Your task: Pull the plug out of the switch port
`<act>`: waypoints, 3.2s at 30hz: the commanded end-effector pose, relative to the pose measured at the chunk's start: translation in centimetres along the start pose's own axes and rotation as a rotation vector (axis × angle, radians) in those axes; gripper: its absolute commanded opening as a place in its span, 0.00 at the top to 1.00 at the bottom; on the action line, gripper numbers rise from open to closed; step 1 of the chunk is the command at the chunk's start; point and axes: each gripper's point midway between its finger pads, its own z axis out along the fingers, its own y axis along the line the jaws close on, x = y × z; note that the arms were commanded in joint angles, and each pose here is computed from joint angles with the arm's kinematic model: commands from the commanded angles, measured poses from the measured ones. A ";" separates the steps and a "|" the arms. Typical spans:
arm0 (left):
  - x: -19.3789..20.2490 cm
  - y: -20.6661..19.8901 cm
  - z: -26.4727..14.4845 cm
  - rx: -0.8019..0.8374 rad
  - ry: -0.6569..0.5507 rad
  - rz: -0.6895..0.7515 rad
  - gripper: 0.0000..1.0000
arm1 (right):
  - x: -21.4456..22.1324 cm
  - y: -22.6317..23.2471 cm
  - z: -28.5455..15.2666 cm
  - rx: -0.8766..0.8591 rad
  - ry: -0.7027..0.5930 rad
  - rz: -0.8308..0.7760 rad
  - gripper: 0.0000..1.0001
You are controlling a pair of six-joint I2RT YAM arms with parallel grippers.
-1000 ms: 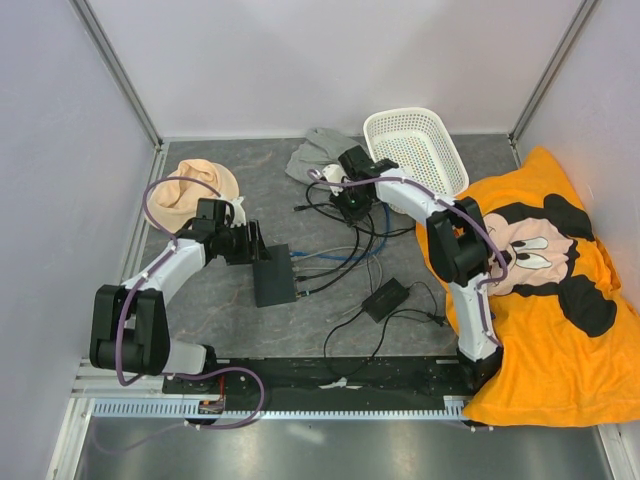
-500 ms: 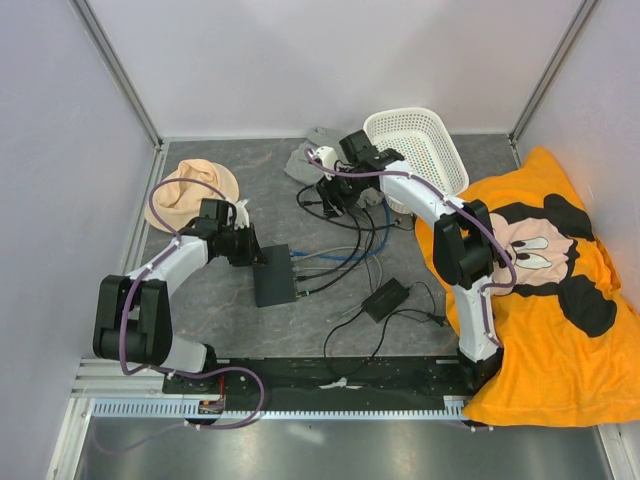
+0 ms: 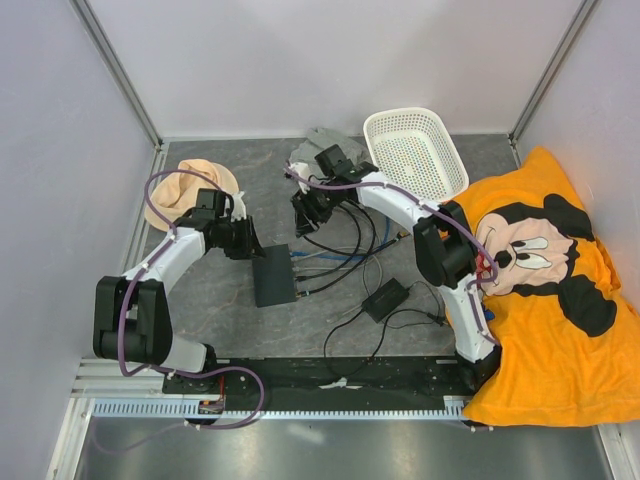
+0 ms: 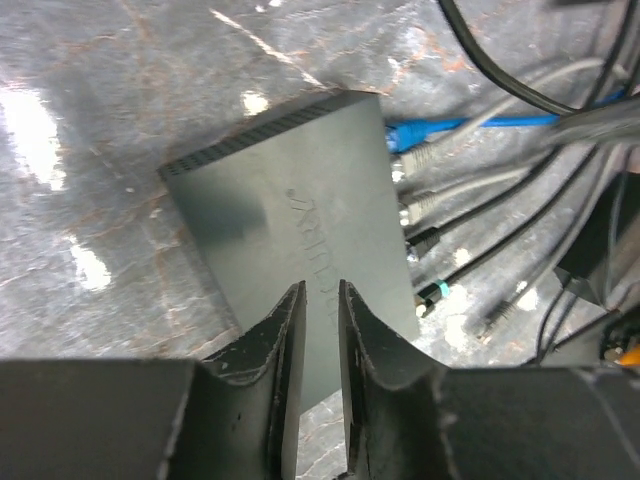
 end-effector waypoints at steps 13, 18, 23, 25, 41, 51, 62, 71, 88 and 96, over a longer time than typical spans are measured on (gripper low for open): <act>4.1 -3.3 -1.2 0.188 0.202 0.005 0.98 | 1.7 0.3 6.3 -0.152 0.020 0.121 0.38; 4.3 -2.5 -0.5 0.147 0.212 -0.005 0.98 | 2.5 0.3 7.1 -0.183 0.031 0.149 0.40; 4.3 -2.2 -0.2 0.136 0.190 0.003 0.98 | 4.0 0.1 7.2 -0.206 0.057 0.194 0.46; 4.4 -2.1 -0.1 0.130 0.189 0.004 0.98 | 4.6 0.1 7.2 -0.218 0.068 0.205 0.47; 4.4 -1.5 0.5 0.116 0.187 0.009 0.99 | 6.8 0.3 7.3 -0.258 0.122 0.246 0.49; 4.4 -1.2 0.8 0.104 0.190 0.008 0.98 | 7.2 0.1 8.0 -0.262 0.127 0.261 0.51; 4.4 -1.0 1.1 0.101 0.189 0.010 0.98 | 7.6 -0.2 8.7 -0.253 0.136 0.281 0.54; 4.5 -0.9 1.1 0.097 0.188 0.012 0.98 | 8.3 -1.1 9.2 -0.237 0.138 0.319 0.60; 4.7 -0.7 1.5 0.096 0.192 0.013 0.98 | 7.5 -1.7 8.9 -0.178 0.125 0.331 0.68; 4.5 -0.7 1.5 0.100 0.187 0.014 0.98 | 8.5 -1.2 9.5 -0.152 0.165 0.301 0.78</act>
